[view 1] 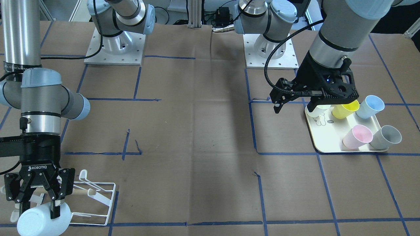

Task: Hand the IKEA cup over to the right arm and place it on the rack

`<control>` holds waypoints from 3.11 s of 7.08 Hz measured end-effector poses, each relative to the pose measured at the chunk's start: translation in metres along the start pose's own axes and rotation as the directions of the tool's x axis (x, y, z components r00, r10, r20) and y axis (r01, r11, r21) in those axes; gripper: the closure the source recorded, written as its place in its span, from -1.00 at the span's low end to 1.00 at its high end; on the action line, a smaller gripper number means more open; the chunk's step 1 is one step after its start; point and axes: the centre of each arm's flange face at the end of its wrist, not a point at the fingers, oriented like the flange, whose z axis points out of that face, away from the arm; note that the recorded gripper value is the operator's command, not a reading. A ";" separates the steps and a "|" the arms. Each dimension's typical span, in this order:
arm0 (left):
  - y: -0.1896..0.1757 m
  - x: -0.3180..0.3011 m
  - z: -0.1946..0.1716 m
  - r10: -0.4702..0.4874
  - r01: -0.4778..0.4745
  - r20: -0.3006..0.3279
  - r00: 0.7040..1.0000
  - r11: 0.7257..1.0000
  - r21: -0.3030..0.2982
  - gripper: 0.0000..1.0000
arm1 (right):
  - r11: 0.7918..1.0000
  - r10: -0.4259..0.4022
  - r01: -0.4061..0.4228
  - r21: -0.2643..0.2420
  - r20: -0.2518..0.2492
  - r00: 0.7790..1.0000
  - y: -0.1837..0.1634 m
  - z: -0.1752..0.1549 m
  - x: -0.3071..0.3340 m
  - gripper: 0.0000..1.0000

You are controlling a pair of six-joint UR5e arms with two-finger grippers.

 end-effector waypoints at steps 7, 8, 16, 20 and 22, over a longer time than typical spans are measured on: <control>0.063 -0.167 0.012 0.050 -0.052 -0.018 0.999 0.983 -0.174 -0.99 | 0.999 0.017 -0.017 -0.042 -0.002 1.000 0.037 0.007 0.000 -1.00; 0.087 -0.184 0.024 0.048 -0.053 -0.030 0.998 0.981 -0.188 -0.98 | 0.999 0.022 -0.022 -0.044 -0.001 1.000 0.037 0.007 -0.001 -1.00; 0.130 -0.237 0.153 0.044 -0.044 -0.007 0.999 0.991 -0.130 -0.97 | 0.999 0.035 -0.037 0.034 0.054 0.998 -0.038 -0.049 -0.050 -1.00; 0.147 -0.233 0.212 0.039 -0.042 -0.023 0.999 0.986 -0.158 -0.97 | 0.993 0.088 -0.096 0.073 0.114 0.990 -0.069 -0.136 -0.098 -1.00; 0.161 -0.230 0.226 0.043 -0.044 -0.009 0.999 0.978 -0.204 -0.94 | 0.979 0.184 -0.196 0.050 0.173 0.968 -0.066 -0.152 -0.129 -1.00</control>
